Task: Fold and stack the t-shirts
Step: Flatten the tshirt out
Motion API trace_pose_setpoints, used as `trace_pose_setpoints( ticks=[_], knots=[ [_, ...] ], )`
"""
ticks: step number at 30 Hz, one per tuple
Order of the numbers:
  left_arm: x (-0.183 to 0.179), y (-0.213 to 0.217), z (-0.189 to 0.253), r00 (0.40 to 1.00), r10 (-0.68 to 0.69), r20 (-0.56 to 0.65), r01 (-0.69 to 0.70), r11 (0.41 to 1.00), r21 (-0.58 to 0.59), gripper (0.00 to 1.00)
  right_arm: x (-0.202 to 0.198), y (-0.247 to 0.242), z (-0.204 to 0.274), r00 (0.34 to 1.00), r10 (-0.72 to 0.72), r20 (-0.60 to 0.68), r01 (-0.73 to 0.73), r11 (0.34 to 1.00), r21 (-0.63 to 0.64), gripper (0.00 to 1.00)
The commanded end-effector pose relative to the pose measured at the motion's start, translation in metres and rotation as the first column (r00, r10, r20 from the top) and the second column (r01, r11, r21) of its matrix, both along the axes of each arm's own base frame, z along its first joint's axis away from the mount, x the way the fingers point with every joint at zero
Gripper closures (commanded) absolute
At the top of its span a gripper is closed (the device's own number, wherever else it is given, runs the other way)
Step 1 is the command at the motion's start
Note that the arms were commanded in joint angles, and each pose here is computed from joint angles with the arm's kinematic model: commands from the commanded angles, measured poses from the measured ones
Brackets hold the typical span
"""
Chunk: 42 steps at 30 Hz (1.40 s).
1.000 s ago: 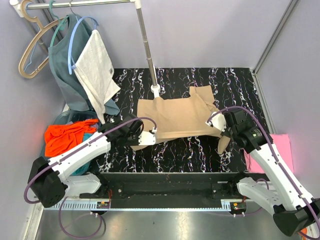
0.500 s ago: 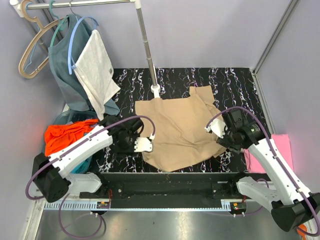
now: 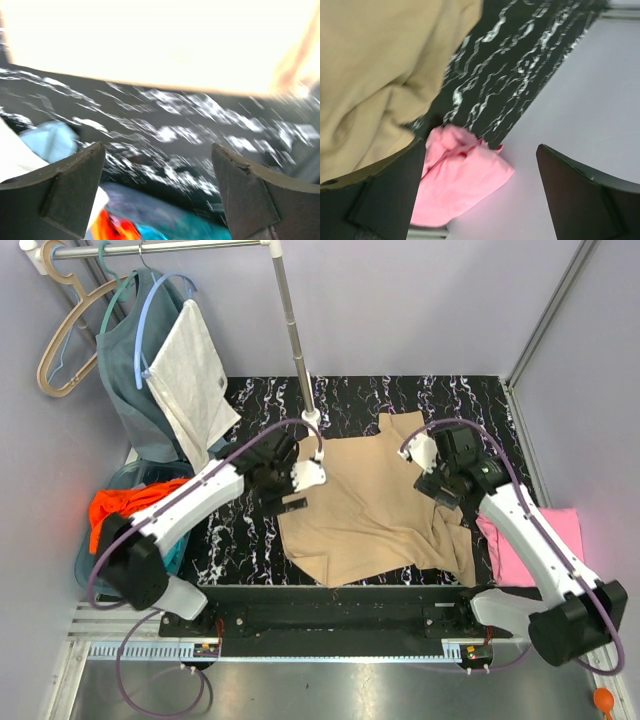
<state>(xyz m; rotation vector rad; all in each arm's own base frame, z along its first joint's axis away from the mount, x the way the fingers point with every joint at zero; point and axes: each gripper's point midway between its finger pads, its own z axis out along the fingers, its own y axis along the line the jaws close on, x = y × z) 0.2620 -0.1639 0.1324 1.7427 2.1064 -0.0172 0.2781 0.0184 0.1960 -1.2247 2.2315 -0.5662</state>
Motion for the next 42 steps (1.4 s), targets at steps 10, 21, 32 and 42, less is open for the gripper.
trace_pose_setpoints(
  ticks=[10, 21, 32, 42],
  knots=[
    [0.164, -0.041, -0.047, 0.964, 0.218, 0.149, -0.21, 0.975, -0.07, 0.06, 0.204, -0.004, -0.037, 0.919, -0.325, 0.222, 0.255, 0.922, 0.292, 0.0],
    [0.184, -0.019, -0.054, 0.959, 0.232, 0.164, -0.229, 0.973, -0.037, 0.06, 0.285, 0.004, -0.095, 0.928, -0.328, 0.177, 0.263, 0.912, 0.315, 0.0],
    [0.222, -0.001, -0.062, 0.943, 0.258, 0.21, -0.264, 0.965, 0.002, 0.06, 0.298, 0.005, -0.123, 0.938, -0.31, 0.154, 0.256, 0.921, 0.292, 0.01],
    [0.243, 0.011, -0.083, 0.946, 0.233, 0.226, -0.256, 0.964, 0.077, 0.06, 0.298, 0.002, -0.127, 0.942, -0.291, 0.166, 0.244, 0.935, 0.257, 0.01]
  ],
)
